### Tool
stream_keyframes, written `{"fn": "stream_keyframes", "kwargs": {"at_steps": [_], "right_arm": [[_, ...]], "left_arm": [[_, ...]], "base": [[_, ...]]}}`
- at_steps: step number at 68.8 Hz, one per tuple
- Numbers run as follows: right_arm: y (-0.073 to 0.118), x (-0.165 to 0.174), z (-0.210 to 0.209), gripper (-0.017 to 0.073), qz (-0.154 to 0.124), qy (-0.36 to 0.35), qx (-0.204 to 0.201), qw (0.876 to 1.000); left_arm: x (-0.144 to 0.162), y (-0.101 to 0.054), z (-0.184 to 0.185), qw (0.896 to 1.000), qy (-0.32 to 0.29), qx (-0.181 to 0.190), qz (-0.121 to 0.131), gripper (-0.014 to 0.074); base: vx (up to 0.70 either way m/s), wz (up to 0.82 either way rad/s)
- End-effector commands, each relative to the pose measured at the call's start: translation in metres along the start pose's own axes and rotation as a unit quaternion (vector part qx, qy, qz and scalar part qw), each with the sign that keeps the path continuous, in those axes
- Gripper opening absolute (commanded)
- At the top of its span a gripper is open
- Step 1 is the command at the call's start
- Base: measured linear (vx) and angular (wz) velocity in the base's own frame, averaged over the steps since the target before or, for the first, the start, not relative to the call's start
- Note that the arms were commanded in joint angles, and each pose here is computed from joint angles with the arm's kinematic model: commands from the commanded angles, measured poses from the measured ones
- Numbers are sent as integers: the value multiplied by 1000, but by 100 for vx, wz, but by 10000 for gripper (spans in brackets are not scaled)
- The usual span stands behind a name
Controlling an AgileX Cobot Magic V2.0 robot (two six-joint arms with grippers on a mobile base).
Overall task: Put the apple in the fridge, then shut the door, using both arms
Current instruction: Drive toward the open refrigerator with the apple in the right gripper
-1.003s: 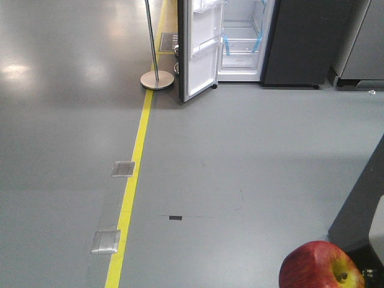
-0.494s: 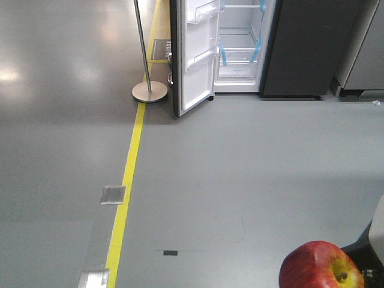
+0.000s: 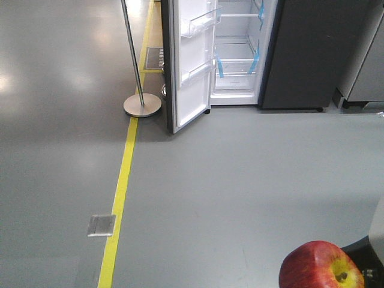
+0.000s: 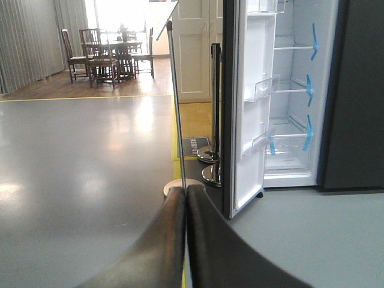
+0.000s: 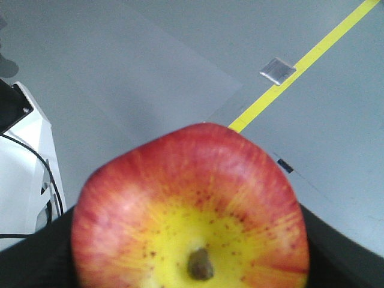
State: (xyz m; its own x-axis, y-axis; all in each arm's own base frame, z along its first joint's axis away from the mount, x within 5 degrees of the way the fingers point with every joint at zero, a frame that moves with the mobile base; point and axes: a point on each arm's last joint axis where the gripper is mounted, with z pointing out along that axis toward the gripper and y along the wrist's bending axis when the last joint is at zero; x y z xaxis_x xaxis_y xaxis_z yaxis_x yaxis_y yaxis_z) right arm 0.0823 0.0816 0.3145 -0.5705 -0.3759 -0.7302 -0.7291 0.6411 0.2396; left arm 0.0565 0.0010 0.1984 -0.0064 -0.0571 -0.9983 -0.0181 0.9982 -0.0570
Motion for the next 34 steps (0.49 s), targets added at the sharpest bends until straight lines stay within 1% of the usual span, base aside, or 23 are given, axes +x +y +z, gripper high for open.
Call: {"fn": "stream_keyframes", "kwargs": {"at_steps": [1,34], "right_arm": [[3,-11,-6,122,0,-41,-2,999],[3,-11,-6,122,0,-41,-2,999]], "left_arm": [[-13,-1,-2,999,-49,7,-6,-6],[-13,-1,-2,999,-49,7,-6,-6]], "base": [[35,-2],[34,0]]}}
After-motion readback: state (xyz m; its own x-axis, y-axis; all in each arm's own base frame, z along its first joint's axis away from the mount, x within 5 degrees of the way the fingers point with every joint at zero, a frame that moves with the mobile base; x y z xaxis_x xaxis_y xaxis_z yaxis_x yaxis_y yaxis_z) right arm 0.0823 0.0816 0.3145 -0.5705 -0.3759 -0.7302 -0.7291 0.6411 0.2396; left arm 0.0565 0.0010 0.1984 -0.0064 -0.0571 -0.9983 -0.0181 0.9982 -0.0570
